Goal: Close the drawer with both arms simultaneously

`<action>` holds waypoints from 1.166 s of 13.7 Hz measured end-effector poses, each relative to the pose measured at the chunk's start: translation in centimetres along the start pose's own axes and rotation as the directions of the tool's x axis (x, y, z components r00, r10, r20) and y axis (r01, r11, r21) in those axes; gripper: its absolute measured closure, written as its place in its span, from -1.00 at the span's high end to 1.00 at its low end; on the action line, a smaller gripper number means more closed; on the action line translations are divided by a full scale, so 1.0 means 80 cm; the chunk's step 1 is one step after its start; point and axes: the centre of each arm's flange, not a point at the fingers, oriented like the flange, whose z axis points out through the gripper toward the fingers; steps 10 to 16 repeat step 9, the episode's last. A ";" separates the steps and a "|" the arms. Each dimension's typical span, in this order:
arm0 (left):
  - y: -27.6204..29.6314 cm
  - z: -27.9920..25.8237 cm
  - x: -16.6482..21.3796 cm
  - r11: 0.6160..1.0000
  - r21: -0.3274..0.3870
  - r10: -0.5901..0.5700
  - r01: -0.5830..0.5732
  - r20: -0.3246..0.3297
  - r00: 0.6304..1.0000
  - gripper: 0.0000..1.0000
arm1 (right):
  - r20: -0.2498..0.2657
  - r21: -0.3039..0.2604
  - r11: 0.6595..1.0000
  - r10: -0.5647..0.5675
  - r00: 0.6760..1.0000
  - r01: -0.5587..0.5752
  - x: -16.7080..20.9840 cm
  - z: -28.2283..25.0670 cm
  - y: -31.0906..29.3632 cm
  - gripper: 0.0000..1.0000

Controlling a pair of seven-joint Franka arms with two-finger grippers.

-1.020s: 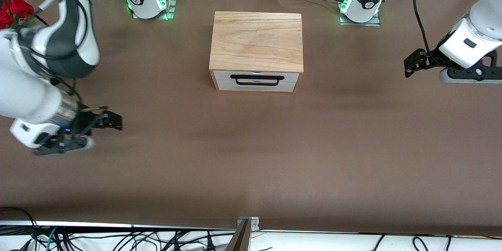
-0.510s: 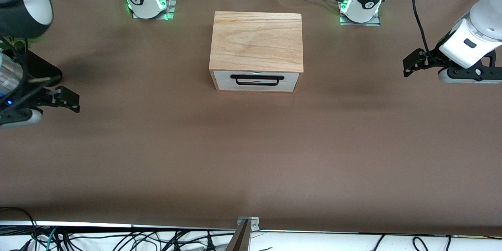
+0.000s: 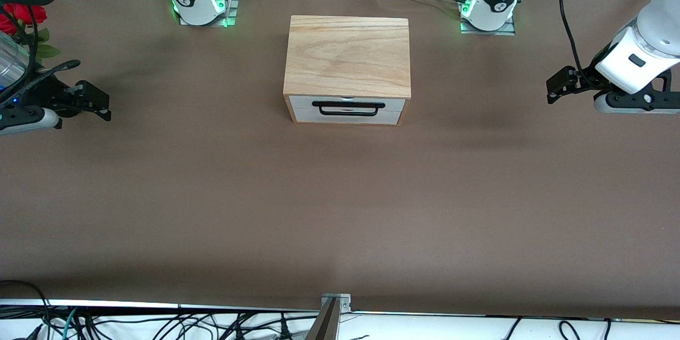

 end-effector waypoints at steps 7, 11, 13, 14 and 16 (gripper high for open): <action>0.000 0.001 0.000 1.000 0.000 0.000 0.000 0.001 1.000 1.00 | 0.031 0.004 1.000 0.001 1.000 -0.001 0.005 0.020 0.002 1.00; 0.000 0.001 0.000 1.000 0.000 0.000 0.000 0.001 1.000 1.00 | 0.039 0.004 1.000 -0.004 0.999 0.003 0.007 0.026 -0.002 1.00; 0.000 0.001 0.000 1.000 0.000 0.000 0.000 0.001 1.000 1.00 | 0.039 0.004 1.000 -0.004 0.999 0.003 0.007 0.026 -0.002 1.00; 0.000 0.001 0.000 1.000 0.000 0.000 0.000 0.001 1.000 1.00 | 0.039 0.004 1.000 -0.004 0.999 0.003 0.007 0.026 -0.002 1.00; 0.000 0.001 0.000 1.000 0.000 0.000 0.000 0.001 1.000 1.00 | 0.039 0.004 1.000 -0.004 0.999 0.003 0.007 0.026 -0.002 1.00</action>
